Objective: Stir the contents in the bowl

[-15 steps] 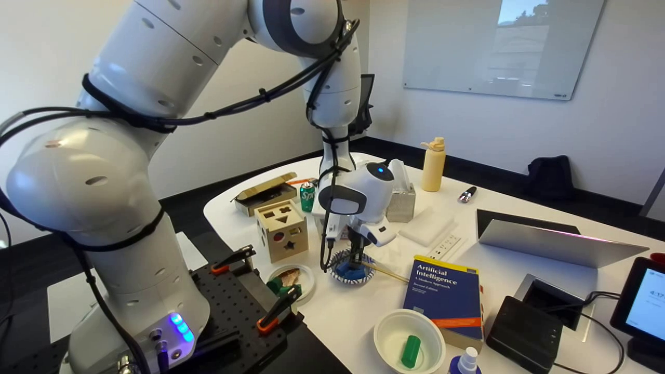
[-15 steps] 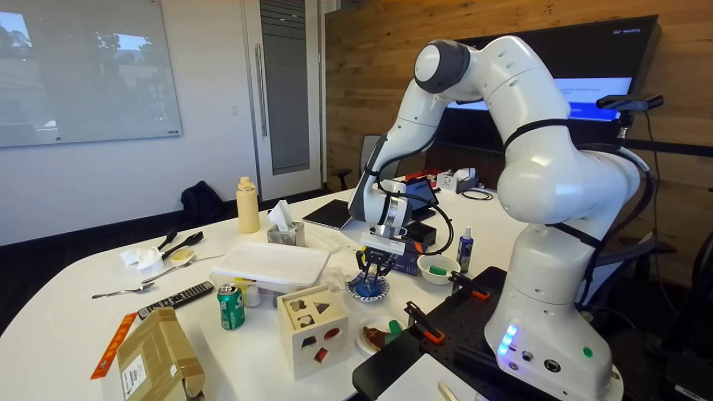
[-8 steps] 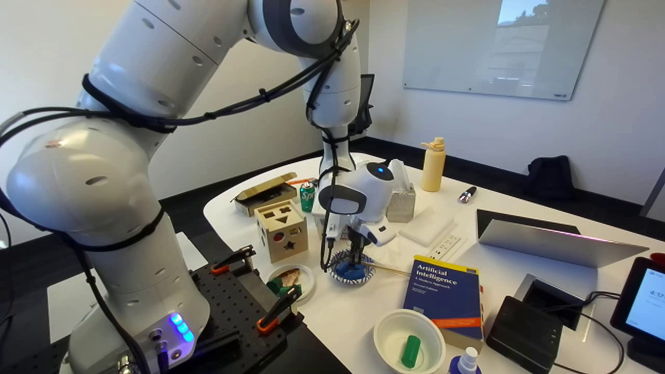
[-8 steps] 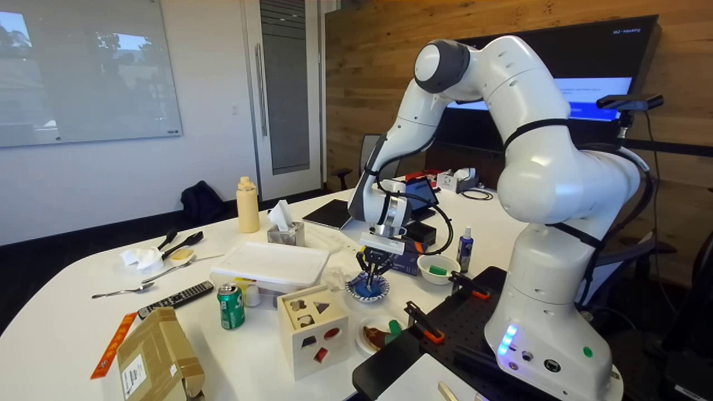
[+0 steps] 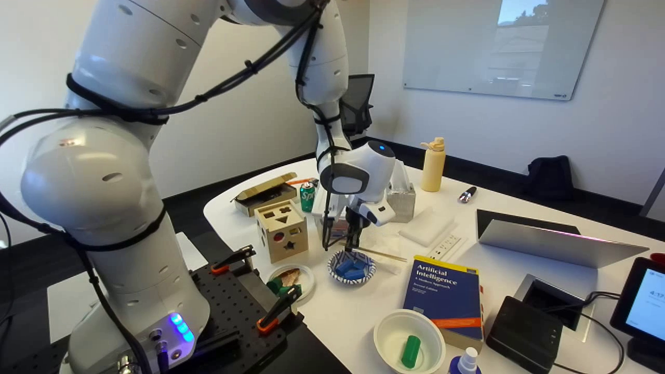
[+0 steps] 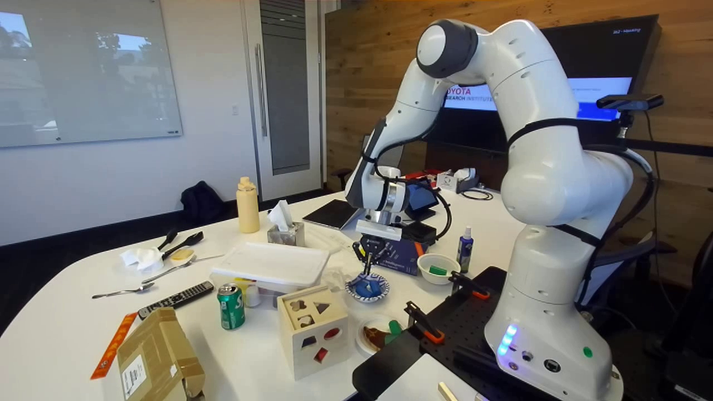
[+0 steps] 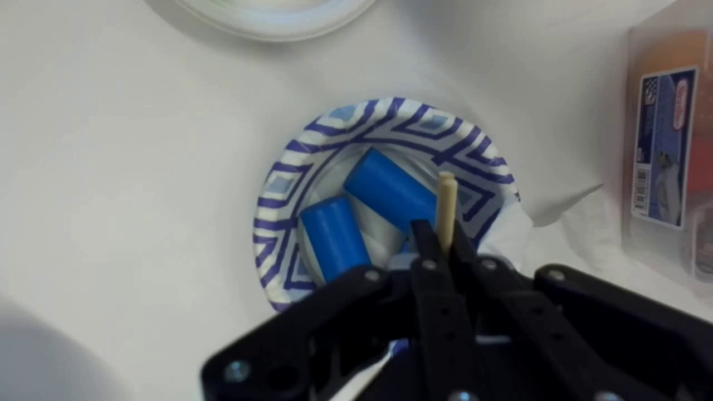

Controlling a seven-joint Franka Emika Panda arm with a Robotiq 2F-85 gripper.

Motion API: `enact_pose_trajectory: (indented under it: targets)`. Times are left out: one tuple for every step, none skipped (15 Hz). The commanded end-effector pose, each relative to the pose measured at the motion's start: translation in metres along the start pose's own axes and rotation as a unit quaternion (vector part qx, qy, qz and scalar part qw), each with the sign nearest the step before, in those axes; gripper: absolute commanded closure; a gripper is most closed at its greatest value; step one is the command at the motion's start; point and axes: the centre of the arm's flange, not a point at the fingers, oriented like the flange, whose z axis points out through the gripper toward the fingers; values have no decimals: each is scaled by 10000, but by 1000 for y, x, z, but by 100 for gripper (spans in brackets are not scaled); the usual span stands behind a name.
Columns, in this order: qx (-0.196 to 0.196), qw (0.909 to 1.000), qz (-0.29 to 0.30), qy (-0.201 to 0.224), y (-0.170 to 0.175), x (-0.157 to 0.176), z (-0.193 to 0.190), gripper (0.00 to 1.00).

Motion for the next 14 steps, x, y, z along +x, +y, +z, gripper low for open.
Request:
enact_pose_trajectory:
  targets:
    - [108,9975,-124,-688,-9,-27,-71,98]
    - [304,9937,-206,-1062,-10,-33,-82,98]
    - [433,9900,-263,-1316,-12,-38,-90,98]
    - [580,9851,-317,-1590,-14,-43,-97,98]
    - [700,9790,-328,-1888,-15,-47,-104,98]
    - [813,9721,-318,-2178,-11,-48,-105,98]
    - [902,9662,-275,-2399,-5,-46,-100,98]
    - [953,9625,-215,-2529,1,-44,-97,98]
    - [1025,9577,-146,-2686,9,-38,-86,98]
    - [1079,9524,-72,-2849,18,-33,-74,98]
    - [1143,9482,-23,-2965,26,-29,-64,98]
    - [1201,9439,6,-3077,33,-26,-54,98]
    - [1264,9407,25,-3148,38,-24,-43,98]
    - [1309,9370,20,-3238,41,-23,-31,98]
